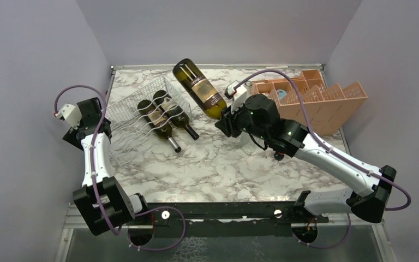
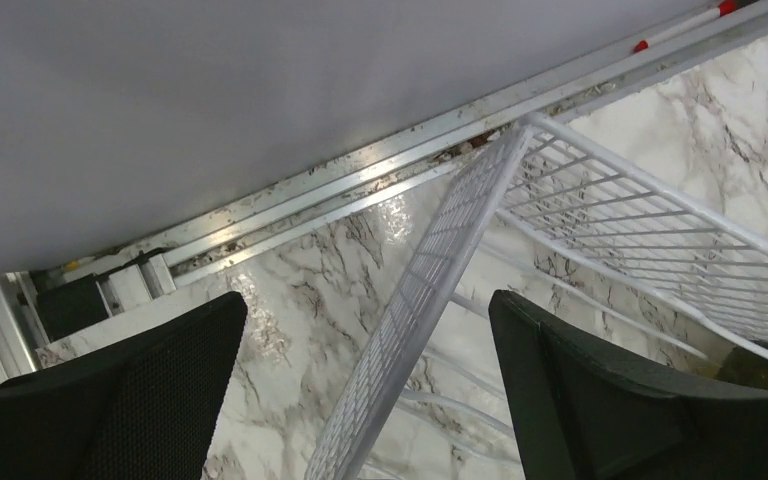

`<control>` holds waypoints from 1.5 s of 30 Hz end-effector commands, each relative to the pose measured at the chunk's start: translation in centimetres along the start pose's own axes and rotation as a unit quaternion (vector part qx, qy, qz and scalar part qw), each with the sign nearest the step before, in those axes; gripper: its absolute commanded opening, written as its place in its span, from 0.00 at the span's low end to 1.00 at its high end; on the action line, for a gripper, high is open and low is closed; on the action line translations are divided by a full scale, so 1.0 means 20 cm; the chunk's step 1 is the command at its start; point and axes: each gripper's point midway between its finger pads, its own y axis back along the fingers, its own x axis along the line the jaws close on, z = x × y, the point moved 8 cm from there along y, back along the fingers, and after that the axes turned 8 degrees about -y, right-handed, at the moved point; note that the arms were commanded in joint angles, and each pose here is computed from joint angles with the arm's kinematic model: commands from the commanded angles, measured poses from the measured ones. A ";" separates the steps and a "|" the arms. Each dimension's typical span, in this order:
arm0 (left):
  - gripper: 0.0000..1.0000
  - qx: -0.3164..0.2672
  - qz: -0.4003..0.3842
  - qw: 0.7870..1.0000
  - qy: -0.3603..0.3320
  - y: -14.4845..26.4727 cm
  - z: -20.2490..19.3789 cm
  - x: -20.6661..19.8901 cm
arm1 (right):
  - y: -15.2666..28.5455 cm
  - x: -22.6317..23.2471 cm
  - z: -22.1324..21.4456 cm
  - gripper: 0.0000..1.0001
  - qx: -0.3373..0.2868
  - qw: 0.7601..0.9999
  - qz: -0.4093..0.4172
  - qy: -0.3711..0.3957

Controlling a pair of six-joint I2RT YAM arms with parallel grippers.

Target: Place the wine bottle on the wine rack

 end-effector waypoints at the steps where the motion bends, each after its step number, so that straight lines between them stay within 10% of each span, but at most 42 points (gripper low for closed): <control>1: 0.96 0.021 -0.057 0.998 0.029 0.02 -0.03 -0.03 | 0.03 0.11 0.10 0.01 -0.037 0.992 0.116 0.023; 29: 0.66 0.122 -0.449 0.884 0.050 0.30 -0.01 -0.42 | -0.19 0.19 -0.45 0.01 0.211 0.935 0.279 0.064; 45: 0.76 0.025 -0.338 0.940 -0.036 0.35 0.14 -0.29 | -0.46 0.15 -0.59 0.01 0.282 0.947 0.149 0.047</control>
